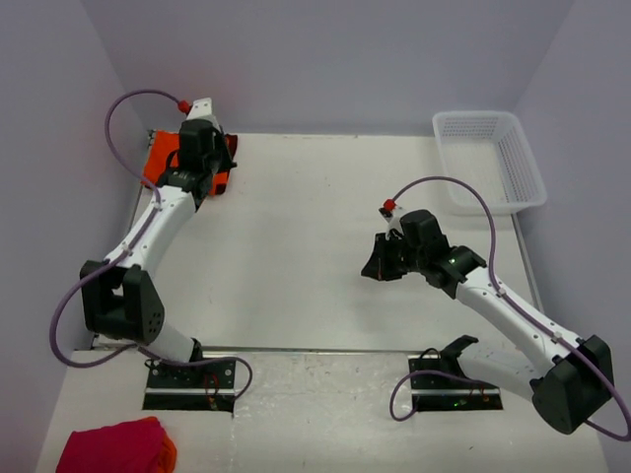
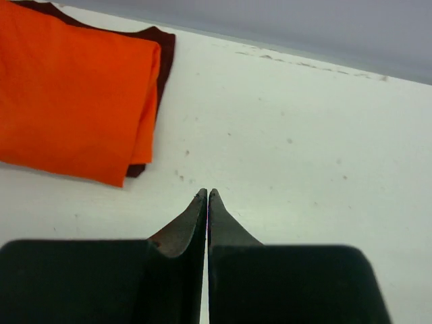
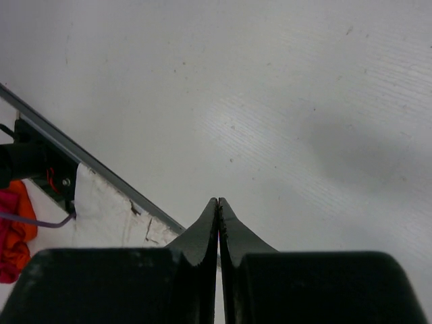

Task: Fold and stack the t-shirts
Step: Put the neatly folded tshirt into the corner of the board with the left arm

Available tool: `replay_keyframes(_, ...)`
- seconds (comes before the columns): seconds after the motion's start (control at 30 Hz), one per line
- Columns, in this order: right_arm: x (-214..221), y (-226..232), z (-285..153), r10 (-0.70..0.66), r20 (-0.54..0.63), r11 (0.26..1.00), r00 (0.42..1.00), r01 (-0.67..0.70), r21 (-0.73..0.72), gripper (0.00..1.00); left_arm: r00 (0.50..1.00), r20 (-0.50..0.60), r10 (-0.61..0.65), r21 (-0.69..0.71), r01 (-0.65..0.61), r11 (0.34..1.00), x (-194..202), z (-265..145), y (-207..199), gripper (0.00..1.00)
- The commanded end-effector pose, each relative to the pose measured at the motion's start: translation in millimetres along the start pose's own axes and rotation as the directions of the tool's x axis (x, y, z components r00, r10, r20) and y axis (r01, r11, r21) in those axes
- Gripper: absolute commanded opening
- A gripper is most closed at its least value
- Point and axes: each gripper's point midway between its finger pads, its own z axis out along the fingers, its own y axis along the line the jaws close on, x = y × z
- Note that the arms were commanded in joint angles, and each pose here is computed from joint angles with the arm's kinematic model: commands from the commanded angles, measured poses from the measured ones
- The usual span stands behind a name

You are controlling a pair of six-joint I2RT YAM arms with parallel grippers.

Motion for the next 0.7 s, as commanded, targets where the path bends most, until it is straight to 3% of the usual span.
replay_keyframes(0.0, -32, -1, 5, -0.047, 0.132, 0.998, 0.990, 0.043, 0.035, 0.00, 0.997, 0.023, -0.074, 0.153, 0.070, 0.986, -5, -42, -31, 0.00)
replay_keyframes(0.2, -48, -29, 8, -0.088, 0.201, 0.981, 0.976, 0.050, 0.188, 0.00, 1.000, 0.004, -0.025, 0.249, 0.024, 0.968, 19, -91, -46, 0.00)
replay_keyframes(0.23, -50, -31, 7, -0.089, 0.203, 0.977, 0.975, 0.046, 0.206, 0.07, 0.999, 0.018, -0.029, 0.279, 0.023, 0.960, 16, -104, -48, 0.00)
replay_keyframes(0.27, -54, -36, 6, -0.089, 0.218, 0.971, 0.972, 0.035, 0.237, 0.33, 0.999, 0.013, -0.029, 0.305, 0.023, 0.952, 20, -110, -51, 0.00)
replay_keyframes(0.33, -60, -35, 9, -0.108, 0.229, 0.968, 0.968, 0.050, 0.245, 0.57, 1.000, 0.007, -0.018, 0.340, 0.015, 0.940, 29, -122, -52, 0.30)
replay_keyframes(0.37, -64, -36, 8, -0.117, 0.241, 0.964, 0.963, 0.051, 0.260, 0.62, 1.000, 0.003, -0.015, 0.348, 0.013, 0.937, 32, -125, -52, 0.44)
replay_keyframes(0.4, -72, -39, 7, -0.133, 0.271, 0.957, 0.953, 0.053, 0.285, 0.66, 1.000, 0.008, -0.003, 0.351, 0.000, 0.936, 35, -130, -50, 0.86)
replay_keyframes(0.43, -75, -35, 7, -0.148, 0.274, 0.959, 0.950, 0.070, 0.275, 0.67, 1.000, 0.010, 0.005, 0.349, -0.009, 0.937, 36, -133, -48, 1.00)
replay_keyframes(0.67, -103, -6, 7, -0.181, 0.294, 0.971, 0.938, 0.124, 0.202, 0.72, 0.999, 0.014, 0.032, 0.320, -0.035, 0.947, 40, -152, -35, 1.00)
